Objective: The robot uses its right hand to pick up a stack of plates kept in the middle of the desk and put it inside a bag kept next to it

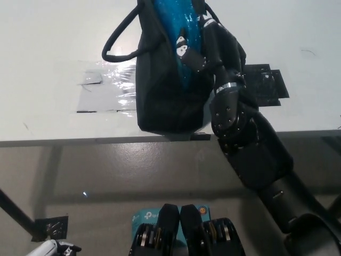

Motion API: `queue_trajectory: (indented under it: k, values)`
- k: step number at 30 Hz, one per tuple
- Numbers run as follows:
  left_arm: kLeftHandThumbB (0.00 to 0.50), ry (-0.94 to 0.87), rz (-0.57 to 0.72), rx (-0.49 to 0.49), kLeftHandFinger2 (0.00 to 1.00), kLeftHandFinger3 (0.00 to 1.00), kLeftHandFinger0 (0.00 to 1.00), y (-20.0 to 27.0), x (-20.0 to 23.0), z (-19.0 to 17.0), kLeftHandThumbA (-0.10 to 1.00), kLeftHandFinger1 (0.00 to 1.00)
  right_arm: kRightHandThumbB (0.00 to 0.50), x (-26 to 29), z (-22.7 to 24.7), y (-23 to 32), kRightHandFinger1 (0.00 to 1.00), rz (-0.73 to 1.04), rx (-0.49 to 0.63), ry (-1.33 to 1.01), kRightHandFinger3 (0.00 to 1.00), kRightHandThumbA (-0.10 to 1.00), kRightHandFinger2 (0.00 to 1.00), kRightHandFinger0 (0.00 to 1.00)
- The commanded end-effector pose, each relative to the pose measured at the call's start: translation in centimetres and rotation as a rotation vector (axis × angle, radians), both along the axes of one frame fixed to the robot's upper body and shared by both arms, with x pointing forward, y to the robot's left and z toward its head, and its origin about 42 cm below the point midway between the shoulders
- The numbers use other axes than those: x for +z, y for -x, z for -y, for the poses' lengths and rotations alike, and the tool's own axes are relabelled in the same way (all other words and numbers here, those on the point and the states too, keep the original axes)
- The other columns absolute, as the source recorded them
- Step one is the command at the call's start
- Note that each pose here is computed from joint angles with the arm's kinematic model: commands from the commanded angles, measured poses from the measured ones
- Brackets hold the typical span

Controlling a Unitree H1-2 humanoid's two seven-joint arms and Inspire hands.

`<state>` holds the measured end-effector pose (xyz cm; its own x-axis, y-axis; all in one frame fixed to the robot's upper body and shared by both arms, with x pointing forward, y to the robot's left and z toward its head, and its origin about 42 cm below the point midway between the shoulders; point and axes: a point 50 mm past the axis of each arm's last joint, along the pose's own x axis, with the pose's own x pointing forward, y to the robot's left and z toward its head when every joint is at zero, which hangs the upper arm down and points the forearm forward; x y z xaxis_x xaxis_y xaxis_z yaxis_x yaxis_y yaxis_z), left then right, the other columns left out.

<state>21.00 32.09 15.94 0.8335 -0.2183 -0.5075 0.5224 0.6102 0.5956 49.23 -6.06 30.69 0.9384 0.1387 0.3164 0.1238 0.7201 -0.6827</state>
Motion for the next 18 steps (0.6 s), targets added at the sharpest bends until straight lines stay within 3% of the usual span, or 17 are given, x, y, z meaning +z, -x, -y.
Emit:
queue_trajectory:
  k: [1,2,4,5,8,18]
  values:
    - [0.000,-0.029,0.028,0.002,0.82,0.94,0.74,0.3,0.6,0.1,0.24,0.75,0.147,3.7,-1.2,0.1,1.00,0.102,0.034,0.172,1.00,0.60,1.00,1.00]
    - [0.000,-0.022,0.032,0.003,0.80,0.92,0.72,0.3,0.6,0.1,0.21,0.73,0.362,3.4,-1.5,0.3,1.00,0.104,0.013,0.208,1.00,0.77,1.00,1.00]
    - [0.000,-0.012,0.037,0.006,0.79,0.92,0.71,0.3,0.6,0.0,0.18,0.72,0.486,3.3,-1.8,0.6,1.00,0.141,-0.023,0.236,1.00,0.88,1.00,1.00]
    - [0.000,-0.010,0.034,0.005,0.80,0.93,0.72,0.2,0.5,0.0,0.18,0.73,0.500,3.4,-2.0,0.7,1.00,0.177,-0.058,0.249,1.00,0.94,1.00,1.00]
    - [0.000,-0.016,0.036,0.002,0.79,0.93,0.72,0.2,0.5,0.0,0.20,0.72,0.500,4.0,-2.2,0.9,1.00,0.235,-0.108,0.259,1.00,0.99,1.00,1.00]
    - [0.000,-0.012,0.026,0.015,0.81,0.94,0.73,0.4,0.5,0.0,0.18,0.73,0.500,7.3,-1.0,1.7,1.00,0.241,-0.170,0.116,1.00,1.00,1.00,1.00]
